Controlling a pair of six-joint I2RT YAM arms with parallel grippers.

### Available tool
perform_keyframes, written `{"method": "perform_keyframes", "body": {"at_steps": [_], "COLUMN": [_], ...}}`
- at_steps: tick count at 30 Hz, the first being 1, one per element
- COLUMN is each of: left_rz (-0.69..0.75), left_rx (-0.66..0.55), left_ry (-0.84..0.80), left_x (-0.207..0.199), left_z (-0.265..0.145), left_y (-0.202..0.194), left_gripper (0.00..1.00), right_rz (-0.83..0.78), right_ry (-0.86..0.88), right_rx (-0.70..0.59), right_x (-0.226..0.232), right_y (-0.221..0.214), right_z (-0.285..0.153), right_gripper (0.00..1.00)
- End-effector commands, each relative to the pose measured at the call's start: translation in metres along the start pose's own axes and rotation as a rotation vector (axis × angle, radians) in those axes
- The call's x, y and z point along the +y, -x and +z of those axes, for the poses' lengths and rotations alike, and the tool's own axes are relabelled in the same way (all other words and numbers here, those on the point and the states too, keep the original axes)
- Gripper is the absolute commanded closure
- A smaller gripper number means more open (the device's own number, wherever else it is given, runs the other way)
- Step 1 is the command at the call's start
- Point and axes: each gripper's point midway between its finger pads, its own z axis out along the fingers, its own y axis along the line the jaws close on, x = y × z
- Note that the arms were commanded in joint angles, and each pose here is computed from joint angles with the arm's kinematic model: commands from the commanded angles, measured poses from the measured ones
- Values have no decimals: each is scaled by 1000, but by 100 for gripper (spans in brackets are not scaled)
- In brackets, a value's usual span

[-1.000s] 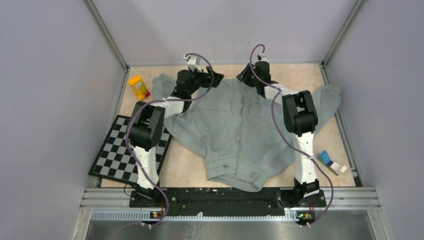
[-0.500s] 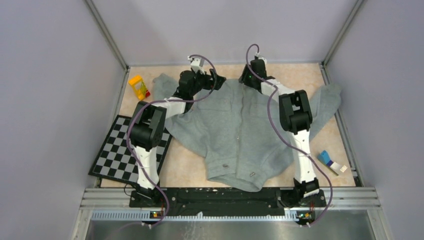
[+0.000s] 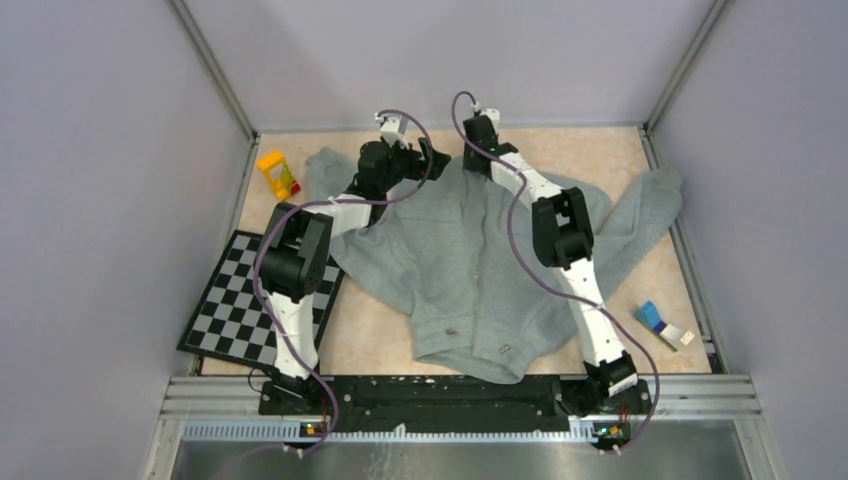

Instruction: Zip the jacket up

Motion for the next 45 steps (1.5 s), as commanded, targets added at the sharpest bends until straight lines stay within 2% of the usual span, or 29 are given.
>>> {"method": "perform_keyframes", "body": {"at_steps": [1,7,12,15,18,25,38,45], "left_rz": [18,-16,-44,-87,-148,-198,-243,-298], "left_rx": [-34,27,95,130,146,148,189,211], "left_ry": [-10,-86,-184,-251,-309,-312,-359,-414], "left_x": [-4,-9,-15,-16,-16,-12,-11,-16], "left_z": [4,15,40,55,61,61,64,66], "left_y": [12,3,-6,-12,-21,-30,-50,-58], "left_gripper": [1,1,1,3,6,10,22,22], "right_rz": [-52,-8,96,141,131,140,353,398], "right_ry": [-1,180,334,497,615,616,643,661], "right_rx": [37,-114,-249,-303,-330,-336,-310,-275], "right_x": [0,25,17,18,24,23,23,29], "right_y": [-18,21,53,68,66,61,76,66], "right_z": [6,-19,-43,-62,-76,-80,-112,-112], "right_gripper": [70,100,100,100,100,100,100,100]}}
